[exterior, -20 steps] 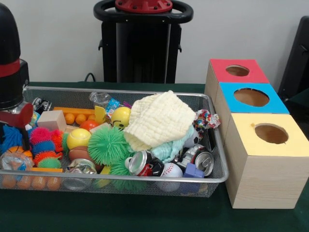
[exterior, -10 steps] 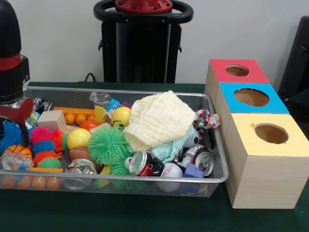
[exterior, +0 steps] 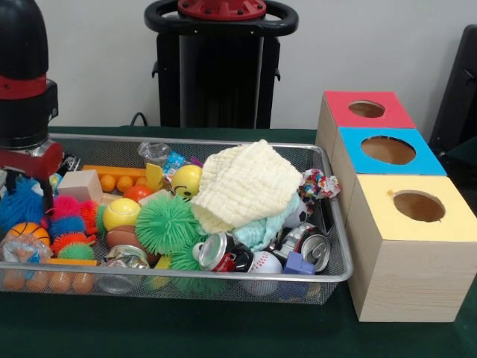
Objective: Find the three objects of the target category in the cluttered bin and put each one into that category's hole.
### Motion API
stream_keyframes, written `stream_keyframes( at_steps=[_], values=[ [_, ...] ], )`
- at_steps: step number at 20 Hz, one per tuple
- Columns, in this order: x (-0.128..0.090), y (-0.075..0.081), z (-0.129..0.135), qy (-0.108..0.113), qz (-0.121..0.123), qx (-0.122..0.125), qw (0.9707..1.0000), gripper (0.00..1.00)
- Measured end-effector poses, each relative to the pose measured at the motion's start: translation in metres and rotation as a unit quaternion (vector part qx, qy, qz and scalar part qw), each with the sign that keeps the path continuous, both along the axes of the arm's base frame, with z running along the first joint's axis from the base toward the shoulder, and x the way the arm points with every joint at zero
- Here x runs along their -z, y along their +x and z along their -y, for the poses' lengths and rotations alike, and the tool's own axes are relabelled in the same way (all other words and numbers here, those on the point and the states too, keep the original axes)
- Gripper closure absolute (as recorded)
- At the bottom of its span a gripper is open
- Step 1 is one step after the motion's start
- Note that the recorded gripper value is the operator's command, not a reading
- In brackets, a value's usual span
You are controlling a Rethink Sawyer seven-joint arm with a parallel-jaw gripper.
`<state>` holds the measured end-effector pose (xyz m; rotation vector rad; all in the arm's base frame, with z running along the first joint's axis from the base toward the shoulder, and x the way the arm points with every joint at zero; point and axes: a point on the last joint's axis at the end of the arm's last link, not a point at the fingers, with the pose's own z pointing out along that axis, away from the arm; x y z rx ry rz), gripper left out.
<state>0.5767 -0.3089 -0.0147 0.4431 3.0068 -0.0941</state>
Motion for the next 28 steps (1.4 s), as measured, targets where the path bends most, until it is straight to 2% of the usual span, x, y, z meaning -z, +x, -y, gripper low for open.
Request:
stream_keyframes(
  at_steps=[3,9,11,12,20,28],
  values=[
    [0.001,-0.008,0.000,-0.002,0.004,0.003,1.0000,0.00],
    [0.005,-0.020,0.015,-0.004,0.015,0.020,0.9997,0.00],
    [0.010,-0.026,0.018,0.001,0.017,0.026,0.9995,0.00],
    [0.010,-0.024,0.021,0.000,0.029,0.029,0.9992,1.00],
    [0.014,-0.022,0.025,-0.007,0.048,0.029,0.9984,1.00],
    [0.007,-0.018,0.014,-0.008,0.047,0.019,0.9987,1.00]
  ],
)
